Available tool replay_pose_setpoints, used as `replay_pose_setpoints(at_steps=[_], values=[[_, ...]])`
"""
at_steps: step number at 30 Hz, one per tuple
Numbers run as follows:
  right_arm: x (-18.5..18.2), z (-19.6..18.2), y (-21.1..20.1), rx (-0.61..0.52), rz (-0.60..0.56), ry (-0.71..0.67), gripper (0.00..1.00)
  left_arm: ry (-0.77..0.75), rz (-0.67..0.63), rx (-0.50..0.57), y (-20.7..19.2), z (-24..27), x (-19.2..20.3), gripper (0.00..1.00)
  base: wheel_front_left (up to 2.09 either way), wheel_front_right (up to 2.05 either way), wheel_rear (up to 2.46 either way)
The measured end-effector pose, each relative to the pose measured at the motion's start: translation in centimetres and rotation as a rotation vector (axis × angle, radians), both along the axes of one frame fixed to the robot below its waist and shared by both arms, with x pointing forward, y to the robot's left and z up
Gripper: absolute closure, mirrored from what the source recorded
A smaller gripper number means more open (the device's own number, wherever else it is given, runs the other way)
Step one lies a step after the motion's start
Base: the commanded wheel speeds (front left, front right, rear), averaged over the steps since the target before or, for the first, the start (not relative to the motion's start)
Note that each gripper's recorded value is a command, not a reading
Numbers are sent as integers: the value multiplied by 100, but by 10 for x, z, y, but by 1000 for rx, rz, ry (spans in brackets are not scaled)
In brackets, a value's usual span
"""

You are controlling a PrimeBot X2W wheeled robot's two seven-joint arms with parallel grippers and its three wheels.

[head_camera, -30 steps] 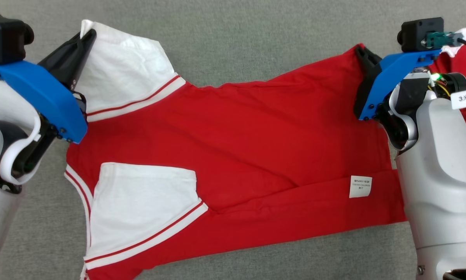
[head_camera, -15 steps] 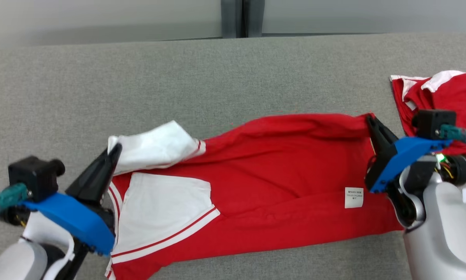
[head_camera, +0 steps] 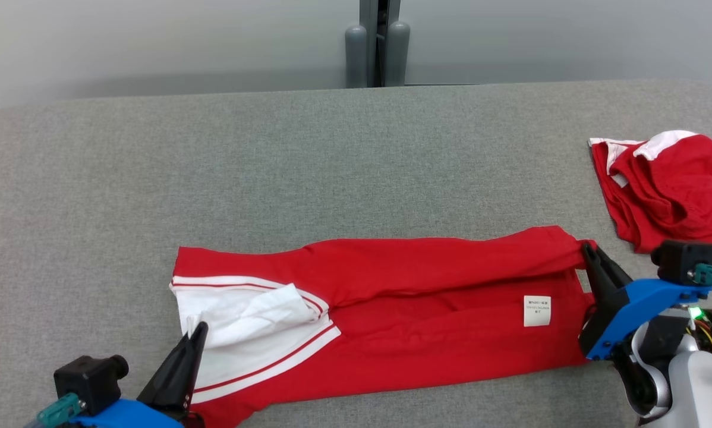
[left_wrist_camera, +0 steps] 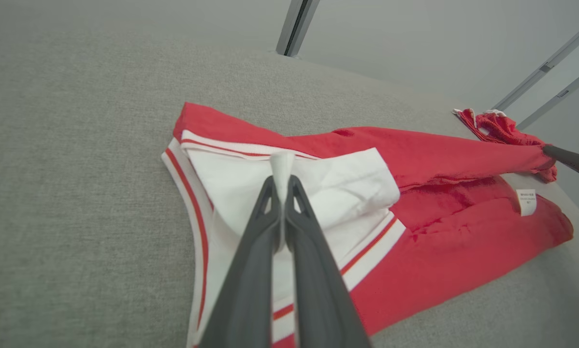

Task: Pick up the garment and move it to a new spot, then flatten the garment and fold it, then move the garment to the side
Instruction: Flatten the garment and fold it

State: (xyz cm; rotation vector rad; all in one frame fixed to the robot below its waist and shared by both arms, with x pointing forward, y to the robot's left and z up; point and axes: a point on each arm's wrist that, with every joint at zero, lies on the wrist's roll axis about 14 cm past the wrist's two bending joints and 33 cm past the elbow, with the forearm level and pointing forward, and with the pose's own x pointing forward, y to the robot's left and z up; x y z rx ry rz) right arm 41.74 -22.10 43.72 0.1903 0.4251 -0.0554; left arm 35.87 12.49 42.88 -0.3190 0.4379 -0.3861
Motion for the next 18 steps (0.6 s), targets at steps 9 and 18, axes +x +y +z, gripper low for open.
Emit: replay_pose_setpoints(at_steps=[9, 18], values=[[-26, 2, -17, 37, -76, -42, 0, -94, 166, -100, 17, 18, -13, 0, 0, 0, 0], [-29, 7, -25, 32, -113, -119, 0, -234, 338, -22, 53, 44, 0, 0, 0, 0, 0]])
